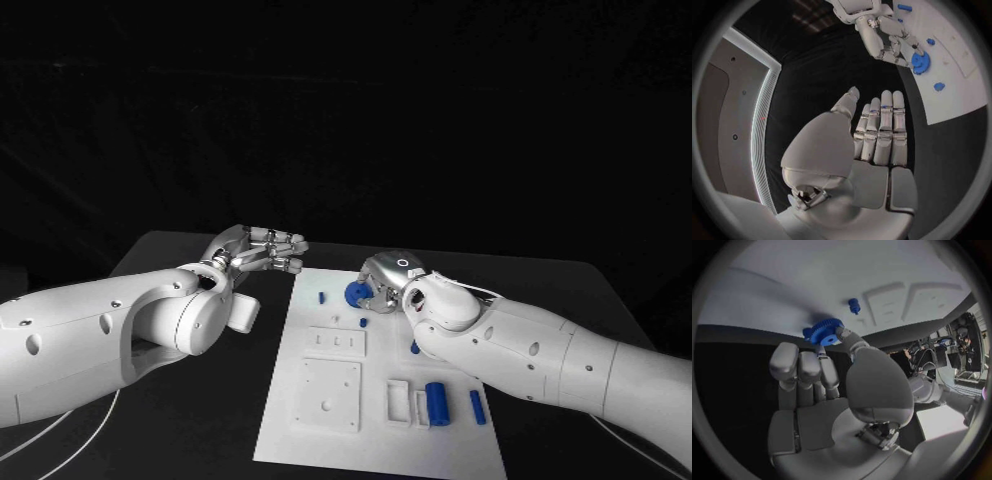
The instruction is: Assemble the parts on the task board
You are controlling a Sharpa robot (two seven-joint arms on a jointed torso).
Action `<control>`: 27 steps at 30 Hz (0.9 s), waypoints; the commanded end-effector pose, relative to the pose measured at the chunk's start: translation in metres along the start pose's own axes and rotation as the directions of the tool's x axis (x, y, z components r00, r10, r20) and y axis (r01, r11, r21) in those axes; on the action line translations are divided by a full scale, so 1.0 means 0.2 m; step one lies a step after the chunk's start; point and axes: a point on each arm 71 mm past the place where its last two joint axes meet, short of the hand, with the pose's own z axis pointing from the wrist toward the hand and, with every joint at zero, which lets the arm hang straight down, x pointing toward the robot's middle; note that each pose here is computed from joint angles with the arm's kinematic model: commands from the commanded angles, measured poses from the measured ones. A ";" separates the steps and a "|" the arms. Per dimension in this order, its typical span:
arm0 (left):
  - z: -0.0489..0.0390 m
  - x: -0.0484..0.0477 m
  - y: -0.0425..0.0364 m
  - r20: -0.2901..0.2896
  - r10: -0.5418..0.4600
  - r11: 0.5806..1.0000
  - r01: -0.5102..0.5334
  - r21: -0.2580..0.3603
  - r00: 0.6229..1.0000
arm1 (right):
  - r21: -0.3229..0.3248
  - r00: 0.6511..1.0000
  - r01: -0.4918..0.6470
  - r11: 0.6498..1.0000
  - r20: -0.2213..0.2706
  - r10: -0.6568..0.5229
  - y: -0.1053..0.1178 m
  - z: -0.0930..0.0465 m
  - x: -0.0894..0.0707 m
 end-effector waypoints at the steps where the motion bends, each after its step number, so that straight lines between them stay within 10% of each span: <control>1: 0.002 0.013 -0.010 -0.014 0.000 1.000 0.000 0.010 1.000 | 0.006 1.000 0.028 1.000 0.000 -0.028 0.00 0.01 0.01; 27: 0.009 0.021 -0.010 -0.019 0.000 1.000 0.000 0.009 1.000 | 0.021 0.999 0.026 0.999 -0.033 -0.026 0.02 0.04 0.05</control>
